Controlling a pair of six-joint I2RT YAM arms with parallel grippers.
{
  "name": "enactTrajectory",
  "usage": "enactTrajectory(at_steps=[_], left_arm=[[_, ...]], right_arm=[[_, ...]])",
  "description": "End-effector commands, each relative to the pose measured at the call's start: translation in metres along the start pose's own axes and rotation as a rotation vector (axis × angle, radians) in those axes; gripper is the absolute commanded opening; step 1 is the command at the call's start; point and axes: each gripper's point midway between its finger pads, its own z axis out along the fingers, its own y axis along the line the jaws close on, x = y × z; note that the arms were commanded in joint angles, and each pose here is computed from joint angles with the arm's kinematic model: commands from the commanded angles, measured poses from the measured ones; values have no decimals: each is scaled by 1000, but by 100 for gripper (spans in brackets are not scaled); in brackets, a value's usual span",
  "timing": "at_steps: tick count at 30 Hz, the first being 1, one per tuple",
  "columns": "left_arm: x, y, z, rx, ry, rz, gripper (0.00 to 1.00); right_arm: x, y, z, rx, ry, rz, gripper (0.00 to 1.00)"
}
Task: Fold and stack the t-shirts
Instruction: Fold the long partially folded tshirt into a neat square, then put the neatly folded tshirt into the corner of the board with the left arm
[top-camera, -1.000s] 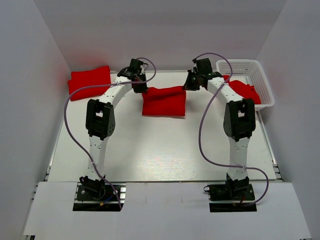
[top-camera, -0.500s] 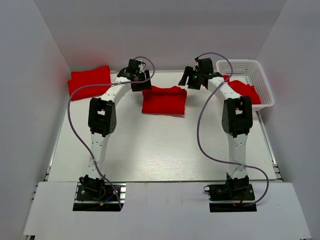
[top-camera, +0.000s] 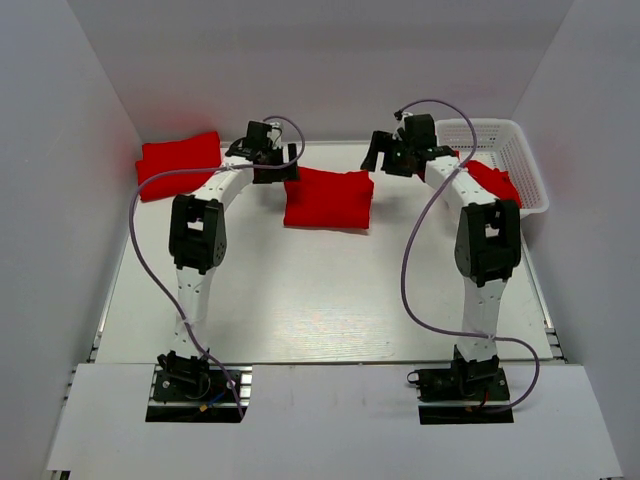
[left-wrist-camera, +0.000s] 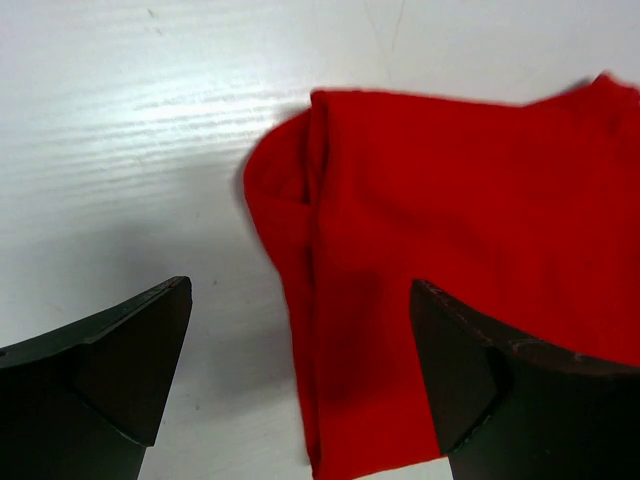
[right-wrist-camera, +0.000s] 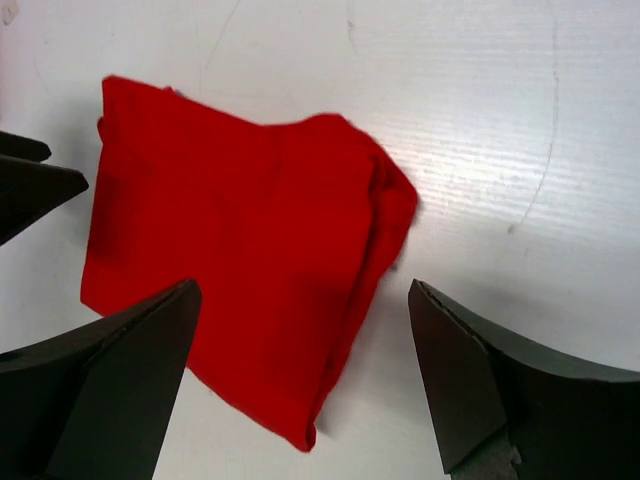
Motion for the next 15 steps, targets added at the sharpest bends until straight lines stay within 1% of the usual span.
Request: enactTrajectory(at_steps=[1,2,4,7,10,13,15], left_arm=[[-3,-18,-25,62,4,121,100],[-1,-23,-25,69,7,139,100],[14,-21,-11,85,47,146,100],[16,-21,-3,98,45,146,100],[35,-23,9,117,90,157,100],[50,-36,13,221,106,174,100],[62,-38,16,227,142,195,100]], right_arm=[[-5,8,-28,-2,-32,-71,90],[9,-3,-26,28,-8,-63,90],[13,-1,-33,24,-12,-62,90],[23,-1,-38,15,0,-59,90],[34,-4,-40,17,23,-35,90],[41,-4,-42,19,38,-29,90],[44,-9,-43,30,45,-27,90]])
